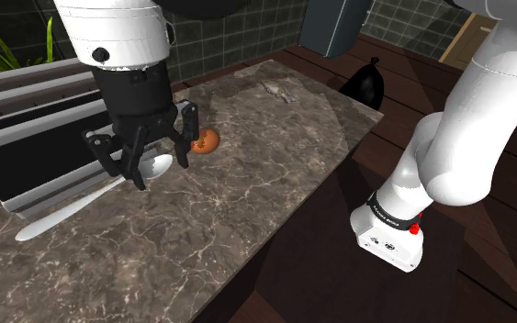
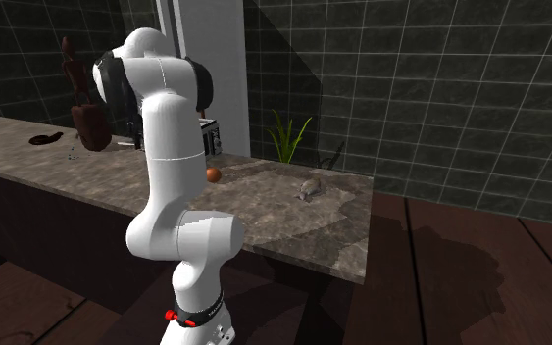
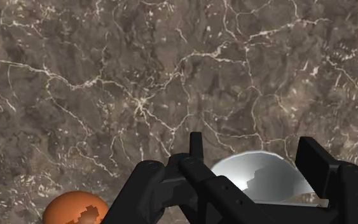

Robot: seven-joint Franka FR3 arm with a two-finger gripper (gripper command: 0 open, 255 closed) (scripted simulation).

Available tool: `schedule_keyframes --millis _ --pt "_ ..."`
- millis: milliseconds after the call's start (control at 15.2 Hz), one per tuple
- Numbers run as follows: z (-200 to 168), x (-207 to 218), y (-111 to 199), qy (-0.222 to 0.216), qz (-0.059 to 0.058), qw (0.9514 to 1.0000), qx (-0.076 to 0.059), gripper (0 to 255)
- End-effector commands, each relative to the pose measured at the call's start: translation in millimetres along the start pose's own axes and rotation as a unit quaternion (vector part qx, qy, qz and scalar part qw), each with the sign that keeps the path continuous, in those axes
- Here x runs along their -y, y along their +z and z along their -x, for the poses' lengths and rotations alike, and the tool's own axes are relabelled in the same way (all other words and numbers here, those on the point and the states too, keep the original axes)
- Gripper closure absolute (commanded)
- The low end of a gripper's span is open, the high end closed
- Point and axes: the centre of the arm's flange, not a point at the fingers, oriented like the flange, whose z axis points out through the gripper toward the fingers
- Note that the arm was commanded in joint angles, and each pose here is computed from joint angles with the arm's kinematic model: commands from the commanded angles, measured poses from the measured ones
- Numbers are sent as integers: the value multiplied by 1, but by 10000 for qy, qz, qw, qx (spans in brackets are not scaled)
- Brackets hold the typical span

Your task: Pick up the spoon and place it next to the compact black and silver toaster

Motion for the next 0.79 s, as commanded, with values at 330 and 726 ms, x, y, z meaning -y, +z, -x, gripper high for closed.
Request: schedule_keyframes --millis 330,726 --pt "-5 -1 37 0 -2 10000 -1 255" --pt "-10 -3 68 0 -2 10000 -1 255"
